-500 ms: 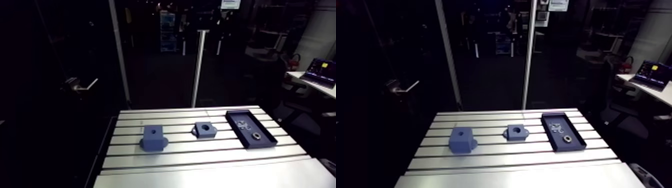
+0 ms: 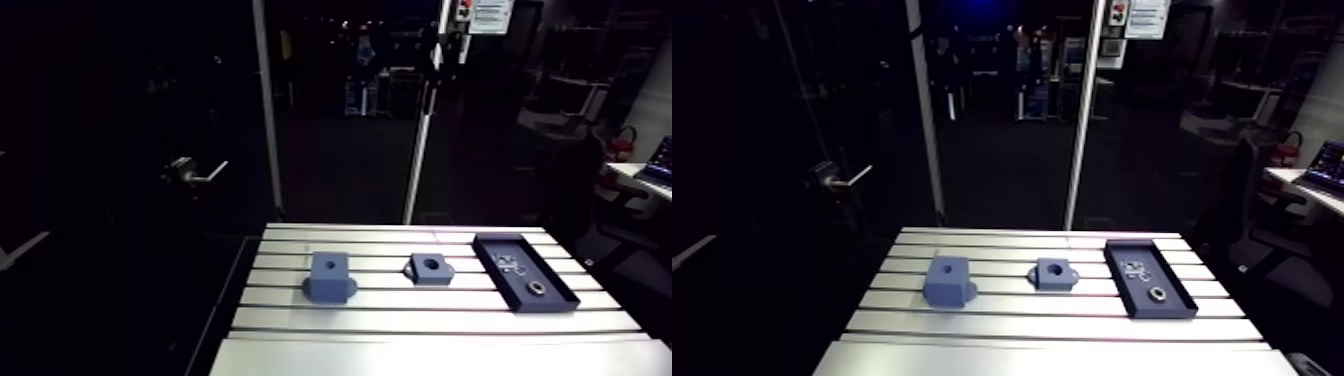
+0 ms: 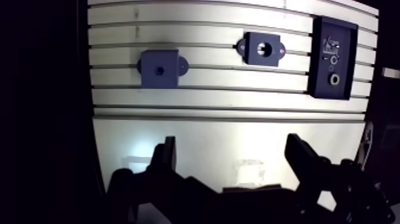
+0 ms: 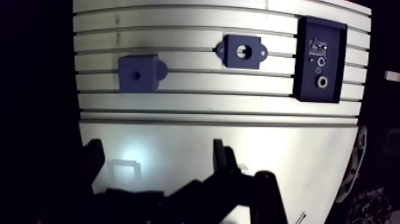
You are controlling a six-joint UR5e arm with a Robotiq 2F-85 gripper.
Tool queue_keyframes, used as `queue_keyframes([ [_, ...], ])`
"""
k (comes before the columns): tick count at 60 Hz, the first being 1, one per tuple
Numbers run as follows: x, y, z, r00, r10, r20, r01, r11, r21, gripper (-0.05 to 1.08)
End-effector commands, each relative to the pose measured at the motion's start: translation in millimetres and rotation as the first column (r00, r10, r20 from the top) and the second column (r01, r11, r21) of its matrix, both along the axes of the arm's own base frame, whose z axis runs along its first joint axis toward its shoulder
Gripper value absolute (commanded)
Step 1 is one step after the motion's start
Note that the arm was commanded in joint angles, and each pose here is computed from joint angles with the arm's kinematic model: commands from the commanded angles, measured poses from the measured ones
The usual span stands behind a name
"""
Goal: Pick up the bearing and press it into the housing until flush.
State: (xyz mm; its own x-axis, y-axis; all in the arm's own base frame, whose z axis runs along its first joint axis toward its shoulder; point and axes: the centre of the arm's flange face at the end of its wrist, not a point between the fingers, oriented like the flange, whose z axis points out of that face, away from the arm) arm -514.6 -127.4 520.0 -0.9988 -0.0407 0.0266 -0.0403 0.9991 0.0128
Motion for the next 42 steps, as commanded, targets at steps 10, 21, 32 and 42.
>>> queue_keyframes([
  [10, -1.4, 2.7, -2.1, 1.000, 0.007, 0.001, -0.007, 1.000, 0.021, 0.01],
  [21, -5.4, 25.7, -7.4, 1.000, -0.019, 0.011, 0.018, 0.997, 0.070, 0.01],
  [32, -11.8, 86.2, -21.2, 0.998, -0.039, 0.041, 0.035, 0.996, 0.088, 0.01],
  [42, -12.8, 138.7, -35.0, 0.998, -0.028, 0.058, 0.023, 0.996, 0.082, 0.01],
])
